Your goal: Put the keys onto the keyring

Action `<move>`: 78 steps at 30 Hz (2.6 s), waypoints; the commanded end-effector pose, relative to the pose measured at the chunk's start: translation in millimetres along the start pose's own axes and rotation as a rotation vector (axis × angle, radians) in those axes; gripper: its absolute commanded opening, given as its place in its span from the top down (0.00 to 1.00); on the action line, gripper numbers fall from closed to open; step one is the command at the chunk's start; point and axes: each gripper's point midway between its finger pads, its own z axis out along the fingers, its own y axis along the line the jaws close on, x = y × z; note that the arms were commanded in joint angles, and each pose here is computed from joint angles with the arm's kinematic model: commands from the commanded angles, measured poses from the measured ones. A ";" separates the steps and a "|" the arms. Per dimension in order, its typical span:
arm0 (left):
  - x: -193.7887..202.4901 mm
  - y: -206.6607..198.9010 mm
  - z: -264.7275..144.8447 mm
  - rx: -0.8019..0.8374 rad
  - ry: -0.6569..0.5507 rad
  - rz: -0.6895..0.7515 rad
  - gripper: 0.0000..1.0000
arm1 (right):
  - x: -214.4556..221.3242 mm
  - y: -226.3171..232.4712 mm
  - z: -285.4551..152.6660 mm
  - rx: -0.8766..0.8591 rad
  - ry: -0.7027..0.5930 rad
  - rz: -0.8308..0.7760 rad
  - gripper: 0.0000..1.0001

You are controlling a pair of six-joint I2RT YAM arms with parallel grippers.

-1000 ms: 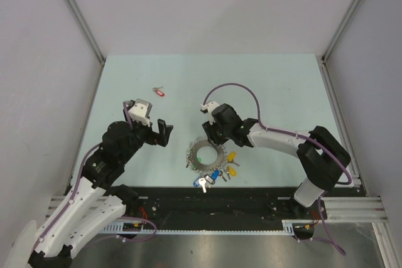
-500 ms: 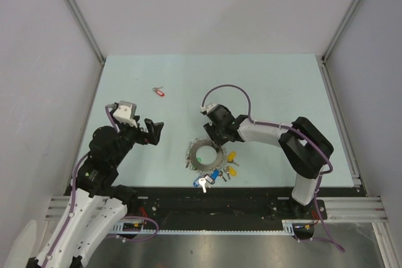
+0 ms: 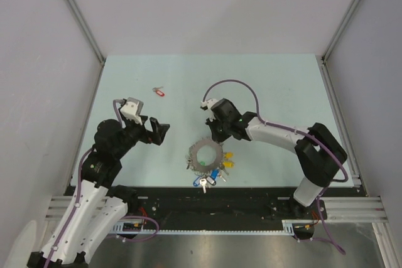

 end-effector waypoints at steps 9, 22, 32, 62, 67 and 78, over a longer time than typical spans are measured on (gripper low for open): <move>-6.0 -1.0 3.5 0.026 -0.024 0.012 0.00 | -60.2 -31.4 -89.4 -0.075 -0.234 0.064 1.00; -3.6 -2.8 5.1 0.042 -0.011 0.006 0.00 | 23.9 -121.6 -62.6 0.188 -0.051 0.316 0.75; -3.5 -3.5 4.8 0.044 -0.004 0.001 0.00 | 4.7 -86.2 -76.8 0.118 -0.104 0.094 0.58; -1.3 7.3 3.8 -0.020 0.013 -0.005 0.00 | -37.1 -19.6 44.4 0.006 -0.001 -0.131 0.70; -1.8 6.1 3.4 -0.014 0.012 -0.003 0.00 | -36.7 -29.7 47.4 0.061 0.000 -0.133 0.71; -0.7 6.1 3.7 -0.012 0.013 -0.002 0.00 | -34.5 -41.0 38.2 0.119 0.019 -0.141 0.86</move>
